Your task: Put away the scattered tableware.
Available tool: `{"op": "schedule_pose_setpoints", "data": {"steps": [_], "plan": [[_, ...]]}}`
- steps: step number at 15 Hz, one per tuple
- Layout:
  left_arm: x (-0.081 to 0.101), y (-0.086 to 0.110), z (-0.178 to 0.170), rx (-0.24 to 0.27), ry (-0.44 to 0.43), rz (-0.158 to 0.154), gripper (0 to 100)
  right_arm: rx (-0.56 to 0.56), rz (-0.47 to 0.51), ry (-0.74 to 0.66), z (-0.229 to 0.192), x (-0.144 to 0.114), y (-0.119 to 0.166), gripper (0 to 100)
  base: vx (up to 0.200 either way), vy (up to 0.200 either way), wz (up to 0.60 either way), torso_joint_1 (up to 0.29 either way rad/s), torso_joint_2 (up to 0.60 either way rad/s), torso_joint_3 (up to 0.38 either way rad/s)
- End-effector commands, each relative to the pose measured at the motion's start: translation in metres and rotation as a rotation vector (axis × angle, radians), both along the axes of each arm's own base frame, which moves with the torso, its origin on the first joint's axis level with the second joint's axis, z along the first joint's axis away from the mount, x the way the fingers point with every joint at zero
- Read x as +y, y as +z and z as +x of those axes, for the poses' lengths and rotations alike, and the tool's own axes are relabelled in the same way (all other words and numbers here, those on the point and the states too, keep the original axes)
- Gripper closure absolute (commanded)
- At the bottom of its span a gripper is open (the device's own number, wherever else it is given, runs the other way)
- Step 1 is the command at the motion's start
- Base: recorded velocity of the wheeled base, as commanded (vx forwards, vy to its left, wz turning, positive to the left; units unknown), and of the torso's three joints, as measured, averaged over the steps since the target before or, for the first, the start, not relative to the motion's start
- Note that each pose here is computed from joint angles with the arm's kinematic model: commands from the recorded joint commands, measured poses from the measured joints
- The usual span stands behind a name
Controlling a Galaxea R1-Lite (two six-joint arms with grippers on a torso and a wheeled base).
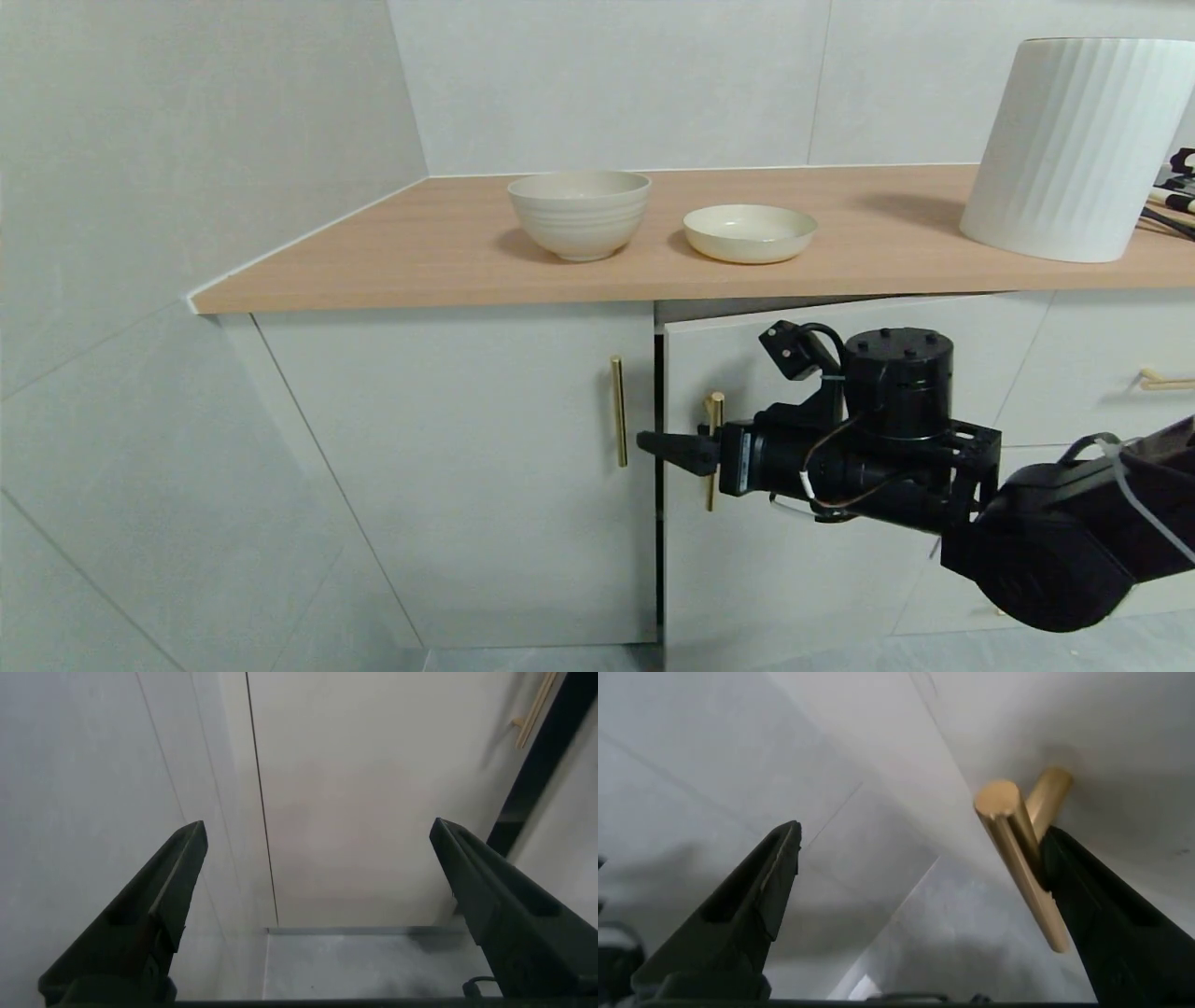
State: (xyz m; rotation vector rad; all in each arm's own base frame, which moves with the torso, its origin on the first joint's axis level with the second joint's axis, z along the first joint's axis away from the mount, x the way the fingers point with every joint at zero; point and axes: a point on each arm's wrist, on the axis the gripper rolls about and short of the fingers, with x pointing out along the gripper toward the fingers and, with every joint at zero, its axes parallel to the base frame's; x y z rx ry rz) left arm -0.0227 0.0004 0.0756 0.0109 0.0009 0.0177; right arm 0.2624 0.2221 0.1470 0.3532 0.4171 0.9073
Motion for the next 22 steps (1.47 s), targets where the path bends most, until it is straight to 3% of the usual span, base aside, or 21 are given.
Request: {"op": "schedule_pose_setpoints", "data": {"steps": [1,11,14,16,17,19,20,22], "plan": [[0.000,0.000,0.000,-0.001,0.001,0.000,0,-0.017,0.014,0.034,-0.023,-0.006,0.011,0,0.000,0.000,0.00,0.000,0.00,0.000],[0.000,0.000,0.000,-0.002,0.002,0.000,0,0.007,-0.005,0.080,-0.062,-0.025,0.010,0,0.000,0.000,0.00,0.000,0.00,0.000],[-0.001,0.014,-0.002,-0.111,-0.044,-0.002,0,0.011,-0.008,0.083,-0.062,-0.024,0.009,0,0.000,0.000,0.00,0.000,0.00,0.000],[-0.002,0.023,-0.005,-0.137,-0.105,0.002,0,0.012,-0.009,0.083,-0.062,-0.024,0.009,0,0.000,0.000,0.00,0.000,0.00,0.000],[-0.004,0.037,-0.010,-0.138,-0.177,0.006,0,0.012,-0.009,0.083,-0.062,-0.024,0.009,0,0.000,0.000,0.00,0.000,0.00,0.000],[-0.005,0.070,-0.015,-0.070,-0.248,-0.002,0,0.008,-0.006,0.083,-0.063,-0.023,0.009,0,0.000,0.000,0.00,0.000,0.00,0.000],[-0.006,0.097,-0.011,-0.038,-0.296,-0.040,0,0.010,-0.003,0.098,-0.066,-0.021,0.010,0,0.000,0.000,0.00,0.000,0.00,0.000],[-0.008,0.142,0.011,0.012,-0.376,-0.067,0,0.012,-0.006,0.109,-0.070,-0.020,0.009,0,0.000,0.000,0.00,0.000,0.00,0.000]]}}
